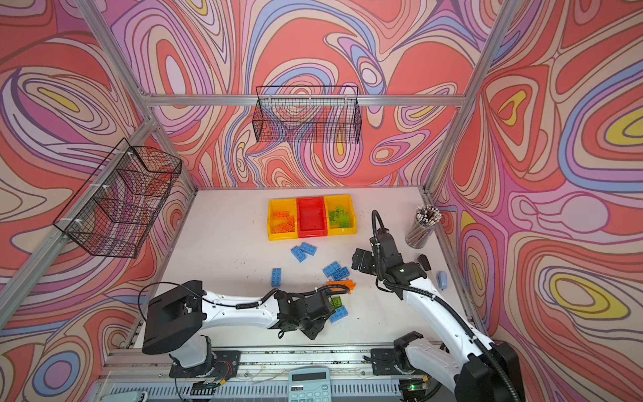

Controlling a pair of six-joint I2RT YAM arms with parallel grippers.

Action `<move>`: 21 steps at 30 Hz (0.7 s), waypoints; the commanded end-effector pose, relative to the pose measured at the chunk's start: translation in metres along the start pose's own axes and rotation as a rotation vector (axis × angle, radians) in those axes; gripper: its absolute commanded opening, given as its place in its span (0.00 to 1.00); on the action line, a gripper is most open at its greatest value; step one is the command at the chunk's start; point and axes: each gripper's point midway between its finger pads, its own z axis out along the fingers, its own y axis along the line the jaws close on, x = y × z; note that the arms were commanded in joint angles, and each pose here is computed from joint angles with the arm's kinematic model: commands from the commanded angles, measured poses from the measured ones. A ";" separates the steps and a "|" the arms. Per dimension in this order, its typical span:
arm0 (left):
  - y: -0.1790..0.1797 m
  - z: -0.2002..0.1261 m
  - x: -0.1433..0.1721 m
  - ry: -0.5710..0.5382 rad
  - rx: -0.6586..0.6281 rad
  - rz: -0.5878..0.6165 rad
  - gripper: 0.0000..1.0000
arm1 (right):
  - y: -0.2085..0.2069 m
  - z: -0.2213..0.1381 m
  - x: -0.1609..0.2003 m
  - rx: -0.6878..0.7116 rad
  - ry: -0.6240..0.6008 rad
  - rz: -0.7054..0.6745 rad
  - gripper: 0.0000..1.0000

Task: Sort the legos into containers by color
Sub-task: Pick up the lego from the middle-left of the table.

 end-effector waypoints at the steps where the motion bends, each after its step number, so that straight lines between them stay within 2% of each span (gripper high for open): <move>1: 0.009 -0.003 0.000 0.009 -0.065 -0.005 0.29 | -0.001 -0.002 0.001 -0.007 -0.008 0.002 0.98; 5: 0.019 -0.014 -0.012 -0.019 -0.090 -0.021 0.24 | 0.003 -0.006 -0.004 -0.024 -0.021 0.006 0.98; 12: 0.057 -0.043 -0.050 -0.103 -0.121 -0.101 0.23 | 0.012 -0.008 -0.013 -0.059 -0.036 0.008 0.98; 17: 0.107 -0.069 -0.090 -0.180 -0.170 -0.185 0.23 | 0.022 -0.008 -0.020 -0.095 -0.040 0.003 0.98; 21: 0.160 -0.085 -0.124 -0.225 -0.197 -0.302 0.23 | 0.030 -0.003 -0.023 -0.123 -0.032 0.001 0.98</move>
